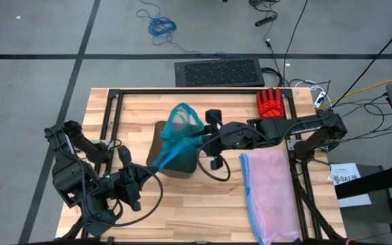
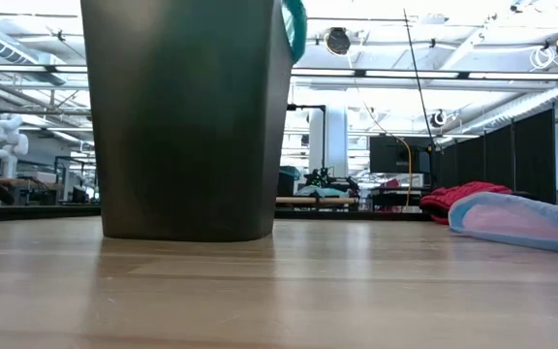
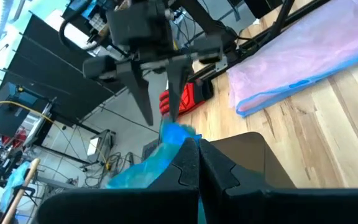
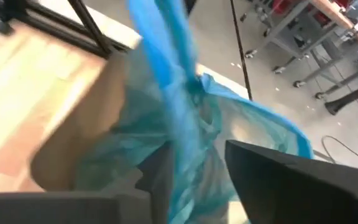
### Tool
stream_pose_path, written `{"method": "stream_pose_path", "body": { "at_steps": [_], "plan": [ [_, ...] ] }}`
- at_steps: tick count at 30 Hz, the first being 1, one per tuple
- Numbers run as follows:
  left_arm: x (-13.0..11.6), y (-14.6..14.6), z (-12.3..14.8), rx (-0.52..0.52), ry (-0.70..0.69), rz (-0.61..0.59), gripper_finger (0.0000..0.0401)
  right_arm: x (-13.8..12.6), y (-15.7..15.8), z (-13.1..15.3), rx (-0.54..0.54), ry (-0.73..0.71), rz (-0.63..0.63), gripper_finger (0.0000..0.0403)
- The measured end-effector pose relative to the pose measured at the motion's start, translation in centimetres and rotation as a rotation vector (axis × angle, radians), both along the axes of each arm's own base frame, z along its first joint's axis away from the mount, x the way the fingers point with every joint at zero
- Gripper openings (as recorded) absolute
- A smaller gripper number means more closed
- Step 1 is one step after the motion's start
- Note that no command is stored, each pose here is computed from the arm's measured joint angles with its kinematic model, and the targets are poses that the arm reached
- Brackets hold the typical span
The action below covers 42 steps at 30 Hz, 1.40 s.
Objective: Place trash/remove bag and relplace
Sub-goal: Close the blue trash bag
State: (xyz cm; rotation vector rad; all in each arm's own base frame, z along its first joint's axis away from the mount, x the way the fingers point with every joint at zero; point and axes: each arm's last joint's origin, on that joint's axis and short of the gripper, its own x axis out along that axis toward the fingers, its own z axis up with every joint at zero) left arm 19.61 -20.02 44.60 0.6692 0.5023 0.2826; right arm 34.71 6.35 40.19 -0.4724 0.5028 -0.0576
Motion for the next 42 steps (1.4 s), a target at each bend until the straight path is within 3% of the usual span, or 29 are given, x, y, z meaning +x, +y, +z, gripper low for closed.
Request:
{"method": "stream_pose_path", "body": {
  "at_steps": [3, 6, 11, 15, 18, 22, 27, 33, 42],
  "plan": [
    [0.3, 0.3, 0.0, -0.005, -0.002, 0.017, 0.0000, 0.0, 0.2, 0.0, 0.010, 0.003, 0.011, 0.0111],
    [0.5, 0.5, 0.0, -0.015, 0.000, 0.025, 0.0000, 0.0, 0.1, 0.0, 0.008, 0.003, 0.009, 0.0115],
    [0.4, 0.4, -0.1, -0.036, 0.014, 0.016, 0.0000, -0.5, -0.6, 0.0, -0.067, 0.030, -0.070, 0.0159],
    [0.2, 0.1, -0.1, -0.065, 0.019, 0.000, 0.0000, -0.6, -3.3, -1.1, -0.043, 0.151, -0.123, 0.0195],
    [0.2, 0.0, -0.2, -0.090, 0.033, -0.015, 0.0003, -0.6, -5.8, -2.2, 0.041, 0.252, -0.113, 0.0206],
    [0.4, 0.0, -0.2, -0.123, 0.054, -0.028, 0.0032, -0.7, -9.4, -2.4, 0.187, 0.274, -0.080, 0.0207],
    [0.6, -0.2, -0.1, -0.158, 0.033, -0.037, 0.0091, -0.8, -14.1, -1.7, 0.318, 0.156, -0.053, 0.0208],
    [0.6, -0.2, 0.0, -0.152, 0.025, -0.030, 0.0147, 0.2, -19.8, -2.4, 0.581, 0.009, 0.006, 0.0208],
    [0.7, -0.2, 0.0, -0.143, 0.016, -0.021, 0.0162, 3.7, -22.2, -7.2, 0.713, 0.057, -0.031, 0.0201]
  ]
}}
